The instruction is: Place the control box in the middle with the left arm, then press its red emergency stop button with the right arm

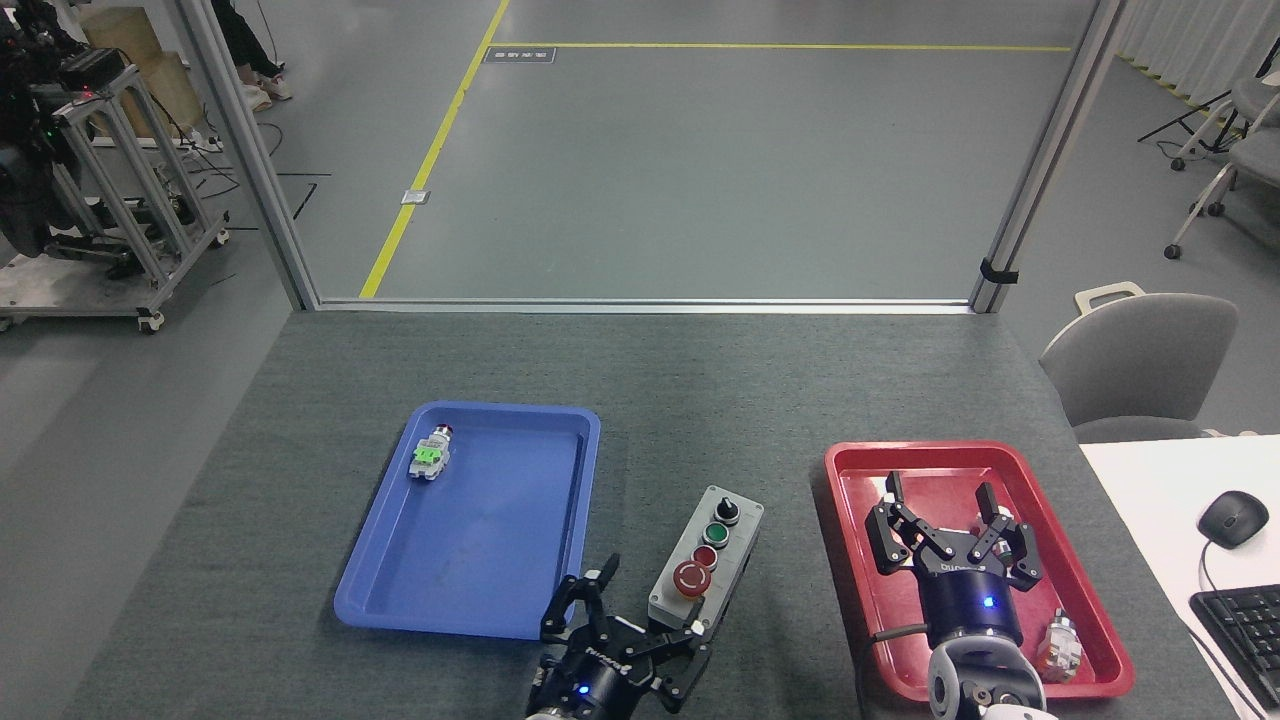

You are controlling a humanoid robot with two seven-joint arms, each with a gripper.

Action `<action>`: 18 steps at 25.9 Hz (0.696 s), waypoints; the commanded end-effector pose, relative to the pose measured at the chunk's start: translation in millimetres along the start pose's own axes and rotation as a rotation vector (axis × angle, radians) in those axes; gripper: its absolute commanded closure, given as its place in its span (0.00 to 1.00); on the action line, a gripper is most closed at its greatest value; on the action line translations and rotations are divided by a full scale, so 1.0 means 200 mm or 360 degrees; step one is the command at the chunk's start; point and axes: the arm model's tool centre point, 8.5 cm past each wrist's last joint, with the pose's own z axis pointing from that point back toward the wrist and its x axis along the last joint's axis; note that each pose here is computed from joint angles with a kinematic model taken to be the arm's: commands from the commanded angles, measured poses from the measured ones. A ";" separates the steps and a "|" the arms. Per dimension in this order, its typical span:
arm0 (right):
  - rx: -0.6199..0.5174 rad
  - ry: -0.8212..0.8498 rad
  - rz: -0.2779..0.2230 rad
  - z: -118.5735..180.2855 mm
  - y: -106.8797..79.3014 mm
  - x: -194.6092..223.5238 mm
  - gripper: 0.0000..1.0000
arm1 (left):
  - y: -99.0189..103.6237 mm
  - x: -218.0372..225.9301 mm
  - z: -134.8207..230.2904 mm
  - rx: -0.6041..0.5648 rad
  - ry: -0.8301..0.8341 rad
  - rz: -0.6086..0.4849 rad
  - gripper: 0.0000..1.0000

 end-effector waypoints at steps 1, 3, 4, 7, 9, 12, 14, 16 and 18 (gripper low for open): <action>-0.0030 -0.0052 -0.0003 -0.01 -0.02 0.03 0.34 | 0.07 -0.23 0.18 0.0078 0.0096 0.0005 0.02; -0.0055 -0.0171 -0.0008 -0.04 -0.05 0.08 0.63 | 0.11 -0.37 0.19 0.0110 0.0179 0.0048 0.02; -0.0057 -0.0263 -0.0018 -0.04 -0.05 0.11 0.85 | 0.13 -0.45 0.19 0.0127 0.0232 0.0070 0.02; -0.0044 -0.0582 -0.0029 -0.03 -0.05 0.25 1.00 | 0.16 -0.66 0.17 0.0160 0.0346 0.0128 0.02; -0.0036 -0.0762 -0.0018 -0.02 -0.05 0.39 1.00 | 0.19 -0.75 0.13 0.0184 0.0388 0.0153 0.02; 0.0023 -0.0975 0.0046 0.04 0.00 0.58 1.00 | 0.20 -0.85 0.09 0.0187 0.0455 0.0192 0.02; 0.0100 -0.1063 0.0091 0.09 0.08 0.68 1.00 | 0.21 -0.90 0.08 0.0196 0.0489 0.0194 0.02; 0.0194 -0.1126 0.0155 0.14 0.19 0.77 1.00 | 0.21 -0.95 0.06 0.0190 0.0515 0.0181 0.02; 0.0233 -0.1173 0.0206 0.17 0.24 0.83 1.00 | 0.21 -1.00 0.04 0.0190 0.0549 0.0178 0.02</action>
